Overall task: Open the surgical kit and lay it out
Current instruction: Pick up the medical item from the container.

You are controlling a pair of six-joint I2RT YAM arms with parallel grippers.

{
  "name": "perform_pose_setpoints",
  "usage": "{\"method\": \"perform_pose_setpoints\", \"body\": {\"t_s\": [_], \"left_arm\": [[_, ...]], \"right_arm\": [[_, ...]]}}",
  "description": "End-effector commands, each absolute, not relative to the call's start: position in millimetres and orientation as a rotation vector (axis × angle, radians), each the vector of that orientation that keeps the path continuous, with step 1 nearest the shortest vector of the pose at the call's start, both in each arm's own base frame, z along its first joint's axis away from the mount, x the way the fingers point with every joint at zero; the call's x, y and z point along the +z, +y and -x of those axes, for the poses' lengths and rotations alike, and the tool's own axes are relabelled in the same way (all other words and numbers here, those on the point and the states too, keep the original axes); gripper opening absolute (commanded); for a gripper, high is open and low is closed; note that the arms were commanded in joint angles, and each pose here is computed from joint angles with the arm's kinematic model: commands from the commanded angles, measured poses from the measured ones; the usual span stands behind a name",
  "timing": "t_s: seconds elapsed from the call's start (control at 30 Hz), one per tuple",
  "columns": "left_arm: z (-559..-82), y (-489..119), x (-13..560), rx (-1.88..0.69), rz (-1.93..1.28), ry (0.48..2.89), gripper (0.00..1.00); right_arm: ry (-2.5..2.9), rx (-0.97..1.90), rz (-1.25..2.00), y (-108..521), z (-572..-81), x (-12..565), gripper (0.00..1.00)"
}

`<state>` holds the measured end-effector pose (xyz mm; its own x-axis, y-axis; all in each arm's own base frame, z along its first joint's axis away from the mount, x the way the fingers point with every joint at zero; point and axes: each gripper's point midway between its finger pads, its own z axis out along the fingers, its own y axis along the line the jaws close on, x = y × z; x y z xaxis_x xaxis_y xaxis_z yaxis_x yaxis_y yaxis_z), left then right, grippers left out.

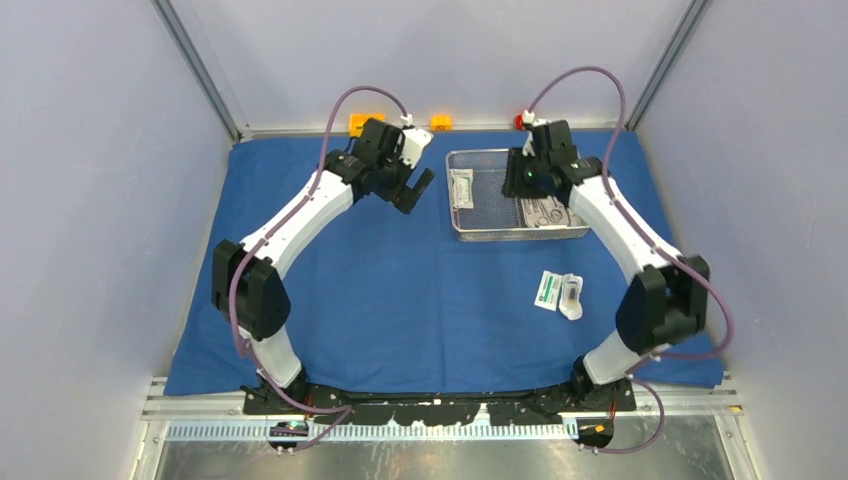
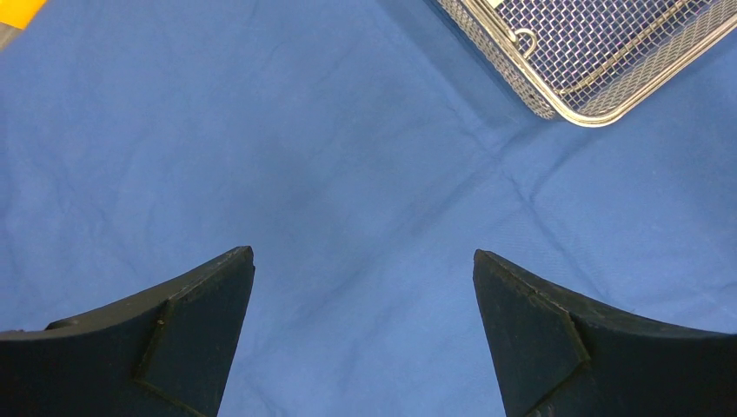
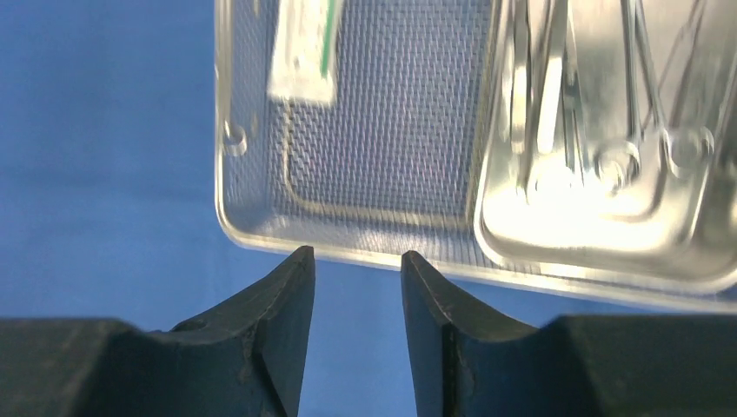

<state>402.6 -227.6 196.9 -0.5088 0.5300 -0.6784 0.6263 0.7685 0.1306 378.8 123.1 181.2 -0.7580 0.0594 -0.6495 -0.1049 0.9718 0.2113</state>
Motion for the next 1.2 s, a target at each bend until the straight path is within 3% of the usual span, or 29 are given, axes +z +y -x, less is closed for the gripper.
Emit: {"method": "perform_pose_setpoints", "body": {"t_s": [0.0, 0.43, 1.17], "left_arm": [[-401.7, -225.5, 232.8, -0.195, -0.797, 2.126, 1.0], [-403.8, -231.9, 237.8, -0.224, -0.806, 2.112, 1.0], [-412.1, -233.3, 228.4, -0.197, -0.827, 2.124, 1.0]], "right_arm": [[2.347, 0.283, 0.02, 143.4, -442.1, 177.5, 0.48], [2.412, 0.292, 0.065, 189.9, -533.9, 101.5, 0.54], [2.495, 0.293, 0.133, 216.8, -544.7, 46.6, 0.54]]}}
